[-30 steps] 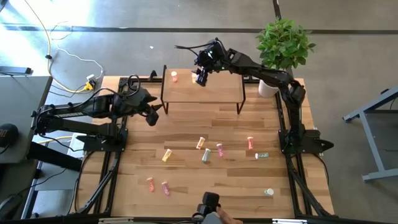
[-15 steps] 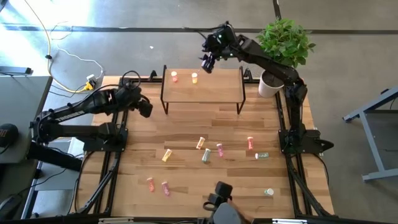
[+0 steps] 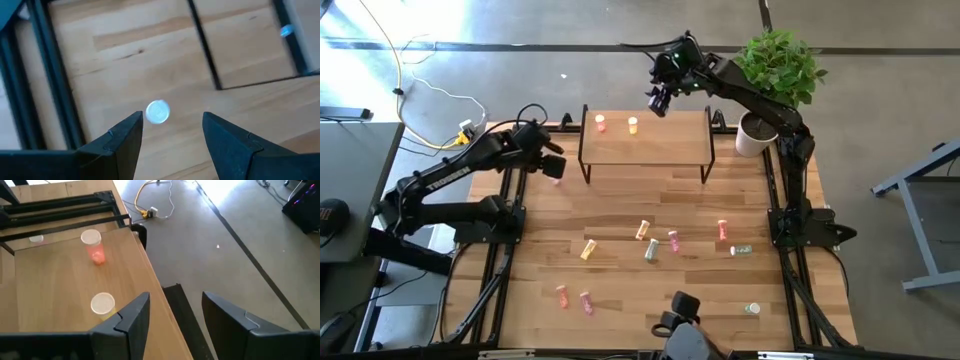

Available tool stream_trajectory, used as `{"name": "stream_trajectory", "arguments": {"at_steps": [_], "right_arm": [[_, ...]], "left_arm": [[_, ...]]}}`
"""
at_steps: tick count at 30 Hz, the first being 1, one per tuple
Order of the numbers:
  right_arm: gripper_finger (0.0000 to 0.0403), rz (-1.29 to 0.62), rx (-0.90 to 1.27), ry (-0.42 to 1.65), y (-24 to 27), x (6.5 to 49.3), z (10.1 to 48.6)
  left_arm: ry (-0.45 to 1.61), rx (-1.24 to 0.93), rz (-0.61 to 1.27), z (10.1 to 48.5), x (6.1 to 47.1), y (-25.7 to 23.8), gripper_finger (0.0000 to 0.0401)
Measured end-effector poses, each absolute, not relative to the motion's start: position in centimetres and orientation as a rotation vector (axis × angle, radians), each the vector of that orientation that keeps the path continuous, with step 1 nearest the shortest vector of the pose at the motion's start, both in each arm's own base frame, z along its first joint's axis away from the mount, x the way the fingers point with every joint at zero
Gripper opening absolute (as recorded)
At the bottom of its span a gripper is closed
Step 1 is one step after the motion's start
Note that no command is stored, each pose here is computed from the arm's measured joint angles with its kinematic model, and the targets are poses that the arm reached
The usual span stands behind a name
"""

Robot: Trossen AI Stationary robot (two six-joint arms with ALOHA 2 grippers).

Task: Pick and place medicine bottles onto shelf by color
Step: Put the bottom pink pill bottle on the shelf aligned with the pink pill bottle

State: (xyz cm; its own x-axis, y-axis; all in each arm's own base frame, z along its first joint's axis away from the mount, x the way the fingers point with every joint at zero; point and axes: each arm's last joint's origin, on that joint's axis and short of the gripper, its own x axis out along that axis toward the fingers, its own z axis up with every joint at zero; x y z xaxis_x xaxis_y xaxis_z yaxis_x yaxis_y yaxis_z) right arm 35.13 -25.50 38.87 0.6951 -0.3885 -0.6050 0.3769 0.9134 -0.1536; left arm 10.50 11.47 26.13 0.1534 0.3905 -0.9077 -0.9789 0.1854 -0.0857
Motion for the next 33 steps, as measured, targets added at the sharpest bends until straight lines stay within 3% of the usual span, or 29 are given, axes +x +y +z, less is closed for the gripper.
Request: {"name": "stream_trajectory", "arguments": {"at_steps": [11, 19, 33], "right_arm": [[0.0172, -0.419, -0.005, 0.706, -25.4, 35.0, 38.6], [0.0172, -0.419, -0.005, 0.709, -25.4, 35.0, 38.6], [0.0172, -0.416, 0.001, 0.724, -25.3, 34.9, 38.5]], "left_arm": [[0.921, -0.886, 1.064, 25.4, 11.5, 9.0, 0.0195], [0.965, -1.02, 0.945, 23.2, 13.3, 4.8, 0.0195], [1.02, -1.303, 0.908, 23.0, 14.0, -2.9, 0.0195]]}}
